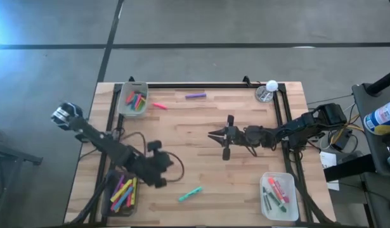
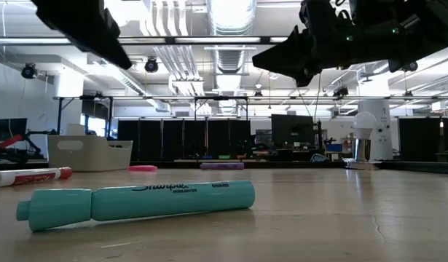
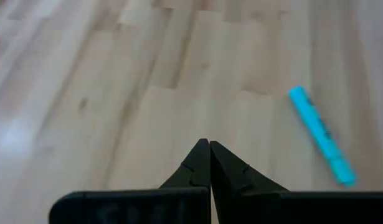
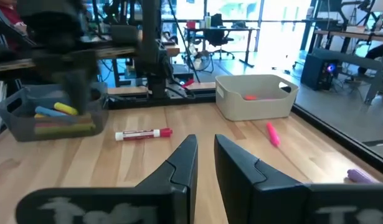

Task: Pick & Place Markers
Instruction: Put the blue highlighter pen into the black bin

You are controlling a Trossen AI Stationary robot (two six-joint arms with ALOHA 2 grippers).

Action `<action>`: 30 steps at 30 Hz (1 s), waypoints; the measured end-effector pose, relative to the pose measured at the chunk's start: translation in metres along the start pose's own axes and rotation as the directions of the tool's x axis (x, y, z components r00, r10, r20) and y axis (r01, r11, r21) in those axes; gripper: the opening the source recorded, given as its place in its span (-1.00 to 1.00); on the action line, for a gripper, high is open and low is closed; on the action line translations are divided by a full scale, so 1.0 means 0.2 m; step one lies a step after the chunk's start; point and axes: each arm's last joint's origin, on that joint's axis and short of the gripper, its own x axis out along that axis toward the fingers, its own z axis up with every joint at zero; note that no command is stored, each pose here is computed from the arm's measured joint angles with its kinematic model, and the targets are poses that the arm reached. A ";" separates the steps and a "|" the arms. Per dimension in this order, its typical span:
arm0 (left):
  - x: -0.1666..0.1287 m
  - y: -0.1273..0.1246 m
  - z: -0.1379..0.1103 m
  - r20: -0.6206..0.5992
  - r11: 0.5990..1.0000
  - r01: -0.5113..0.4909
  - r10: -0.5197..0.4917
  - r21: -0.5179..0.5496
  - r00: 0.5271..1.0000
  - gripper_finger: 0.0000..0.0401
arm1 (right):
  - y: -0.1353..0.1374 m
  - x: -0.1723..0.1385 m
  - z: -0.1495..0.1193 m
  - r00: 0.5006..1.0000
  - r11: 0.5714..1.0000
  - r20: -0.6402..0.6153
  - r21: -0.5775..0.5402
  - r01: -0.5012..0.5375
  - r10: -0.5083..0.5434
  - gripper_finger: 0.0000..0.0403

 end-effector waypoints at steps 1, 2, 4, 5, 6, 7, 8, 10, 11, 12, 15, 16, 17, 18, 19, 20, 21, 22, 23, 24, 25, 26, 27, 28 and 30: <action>0.01 -0.04 0.01 -0.012 1.000 0.001 -0.001 0.004 1.000 -1.00 | 0.00 0.00 0.00 1.000 1.000 -0.004 -0.001 0.000 0.000 -0.76; 0.02 -0.07 0.03 -0.021 1.000 0.002 -0.002 0.004 1.000 -1.00 | 0.00 0.00 0.00 1.000 1.000 -0.010 -0.001 0.000 0.000 -0.76; 0.05 -0.13 0.05 -0.067 1.000 0.002 -0.002 -0.003 0.998 -1.00 | 0.00 0.00 -0.01 1.000 1.000 -0.021 -0.003 -0.002 0.002 -0.76; 0.06 -0.16 0.06 -0.097 1.000 -0.002 0.001 -0.010 0.995 -1.00 | 0.00 0.00 -0.01 1.000 1.000 -0.025 -0.004 -0.003 0.002 -0.76; 0.07 -0.18 0.08 -0.120 1.000 -0.006 0.003 -0.023 0.993 -0.99 | 0.01 0.00 -0.01 1.000 1.000 -0.028 -0.006 -0.004 0.004 -0.76; 0.07 -0.21 0.09 -0.137 0.999 -0.009 0.005 -0.034 0.990 -0.97 | 0.01 0.00 -0.02 0.999 1.000 -0.032 -0.007 -0.005 0.005 -0.76; 0.08 -0.24 0.10 -0.158 0.999 -0.019 0.014 -0.034 0.987 -0.95 | 0.01 0.00 -0.02 0.999 1.000 -0.038 -0.009 -0.005 0.005 -0.76; 0.10 -0.29 0.12 -0.204 0.999 -0.031 0.025 -0.024 0.979 -0.90 | 0.01 0.00 -0.02 0.999 1.000 -0.044 -0.007 -0.005 0.005 -0.76; 0.11 -0.32 0.13 -0.222 0.999 -0.024 0.019 -0.022 0.975 -0.86 | 0.01 0.00 -0.02 0.999 1.000 -0.044 -0.005 -0.004 0.004 -0.76; 0.12 -0.35 0.13 -0.245 1.000 -0.014 0.008 -0.023 0.969 -0.83 | 0.01 0.00 -0.02 0.999 1.000 -0.043 -0.003 -0.004 0.004 -0.76; 0.16 -0.44 0.16 -0.293 0.999 0.024 -0.035 -0.040 0.955 -0.69 | 0.01 0.00 -0.02 0.999 1.000 -0.043 -0.003 -0.004 0.004 -0.76; 0.18 -0.47 0.16 -0.304 0.998 0.035 -0.047 -0.047 0.951 -0.64 | 0.01 0.00 -0.02 0.999 1.000 -0.043 -0.003 -0.004 0.004 -0.76; 0.20 -0.50 0.16 -0.319 0.998 0.043 -0.056 -0.048 0.946 -0.60 | 0.01 0.00 -0.02 0.999 1.000 -0.043 -0.003 -0.004 0.004 -0.76; 0.22 -0.53 0.15 -0.332 0.998 0.044 -0.058 -0.049 0.942 -0.56 | 0.01 0.00 -0.02 0.999 1.000 -0.043 -0.003 -0.004 0.004 -0.76; 0.24 -0.56 0.15 -0.341 0.998 0.044 -0.060 -0.055 0.938 -0.52 | 0.01 0.00 -0.02 0.999 1.000 -0.043 -0.001 -0.004 0.004 -0.76; 0.26 -0.58 0.15 -0.352 0.997 0.046 -0.066 -0.063 0.934 -0.48 | 0.01 0.00 -0.02 0.999 1.000 -0.043 0.005 -0.004 0.004 -0.76; 0.28 -0.60 0.14 -0.361 0.997 0.047 -0.068 -0.068 0.930 -0.46 | 0.01 0.00 -0.02 0.999 1.000 -0.042 0.012 -0.004 0.004 -0.76; 0.29 -0.62 0.14 -0.371 0.997 0.047 -0.069 -0.067 0.926 -0.43 | 0.01 0.00 -0.02 0.999 1.000 -0.042 0.014 -0.003 0.004 -0.76; 0.31 -0.64 0.14 -0.382 0.997 0.047 -0.069 -0.066 0.922 -0.41 | 0.01 0.00 -0.02 0.999 1.000 -0.043 0.014 -0.003 0.004 -0.76; 0.33 -0.65 0.13 -0.391 0.997 0.039 -0.063 -0.067 0.918 -0.40 | 0.01 0.00 -0.02 0.999 1.000 -0.043 0.014 -0.003 0.004 -0.76; 0.34 -0.65 0.12 -0.396 0.997 0.034 -0.059 -0.069 0.916 -0.39 | 0.01 0.00 -0.02 0.999 1.000 -0.043 0.016 -0.003 0.004 -0.76; 0.36 -0.66 0.12 -0.402 0.997 0.030 -0.056 -0.071 0.914 -0.38 | 0.01 0.00 -0.02 0.999 1.000 -0.043 0.016 -0.003 0.004 -0.76; 0.37 -0.67 0.11 -0.406 0.997 0.028 -0.053 -0.069 0.912 -0.37 | 0.01 0.00 -0.02 0.999 1.000 -0.043 0.016 -0.003 0.004 -0.76; 0.39 -0.67 0.10 -0.412 0.997 0.024 -0.050 -0.067 0.910 -0.37 | 0.01 0.00 -0.02 0.999 1.000 -0.043 0.016 -0.003 0.004 -0.76; 0.41 -0.67 0.10 -0.418 0.997 0.021 -0.048 -0.069 0.907 -0.37 | 0.01 0.00 -0.02 0.999 1.000 -0.042 0.016 -0.003 0.004 -0.76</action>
